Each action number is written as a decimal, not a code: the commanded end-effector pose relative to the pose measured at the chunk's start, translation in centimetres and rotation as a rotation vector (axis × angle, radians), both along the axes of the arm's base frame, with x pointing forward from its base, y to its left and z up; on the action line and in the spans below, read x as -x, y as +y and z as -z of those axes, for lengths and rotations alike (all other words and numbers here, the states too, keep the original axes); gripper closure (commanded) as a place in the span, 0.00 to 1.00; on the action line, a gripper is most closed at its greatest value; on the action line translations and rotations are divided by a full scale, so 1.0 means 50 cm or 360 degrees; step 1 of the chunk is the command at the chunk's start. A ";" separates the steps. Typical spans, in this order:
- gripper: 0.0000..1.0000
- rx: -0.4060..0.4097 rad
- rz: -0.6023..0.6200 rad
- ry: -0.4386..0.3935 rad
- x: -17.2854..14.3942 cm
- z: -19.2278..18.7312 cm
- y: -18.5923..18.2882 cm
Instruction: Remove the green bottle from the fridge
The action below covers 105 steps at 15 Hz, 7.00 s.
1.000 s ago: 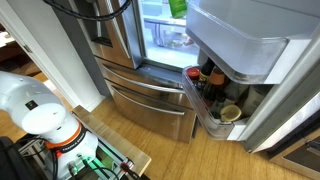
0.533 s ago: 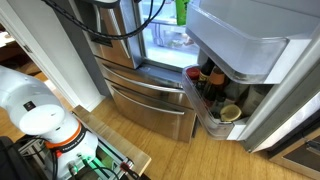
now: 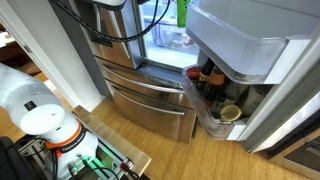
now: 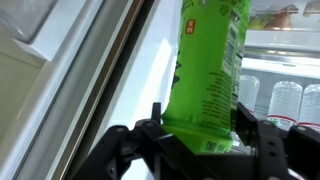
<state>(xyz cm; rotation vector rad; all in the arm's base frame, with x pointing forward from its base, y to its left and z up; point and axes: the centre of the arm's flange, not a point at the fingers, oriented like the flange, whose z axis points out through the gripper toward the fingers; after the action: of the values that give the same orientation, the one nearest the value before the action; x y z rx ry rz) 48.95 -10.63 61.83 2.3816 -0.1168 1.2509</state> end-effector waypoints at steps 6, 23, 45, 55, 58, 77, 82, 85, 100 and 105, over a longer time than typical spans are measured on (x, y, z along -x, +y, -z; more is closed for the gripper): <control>0.56 -0.0055 -0.0026 0.0009 -0.027 0.031 -0.003; 0.56 -0.0313 -0.0443 -0.0126 -0.197 0.309 0.013; 0.56 -0.0318 -0.0548 -0.0049 -0.300 0.491 0.050; 0.44 -0.0315 -0.0568 -0.0029 -0.323 0.517 0.058; 0.02 -0.0318 -0.0567 -0.0026 -0.323 0.518 0.058; 0.00 -0.0283 -0.0419 0.0068 -0.257 0.314 0.094; 0.00 -0.0297 -0.0355 0.0182 -0.190 0.193 0.091; 0.00 -0.0308 -0.0280 0.0273 -0.144 0.148 0.088; 0.00 -0.0555 -0.0040 0.0735 0.139 -0.017 0.016; 0.00 -0.0551 -0.0019 0.0655 0.234 -0.024 0.012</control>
<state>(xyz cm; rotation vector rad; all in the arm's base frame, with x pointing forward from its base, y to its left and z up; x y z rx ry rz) 41.41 -9.76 63.84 2.8802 -0.1782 0.7462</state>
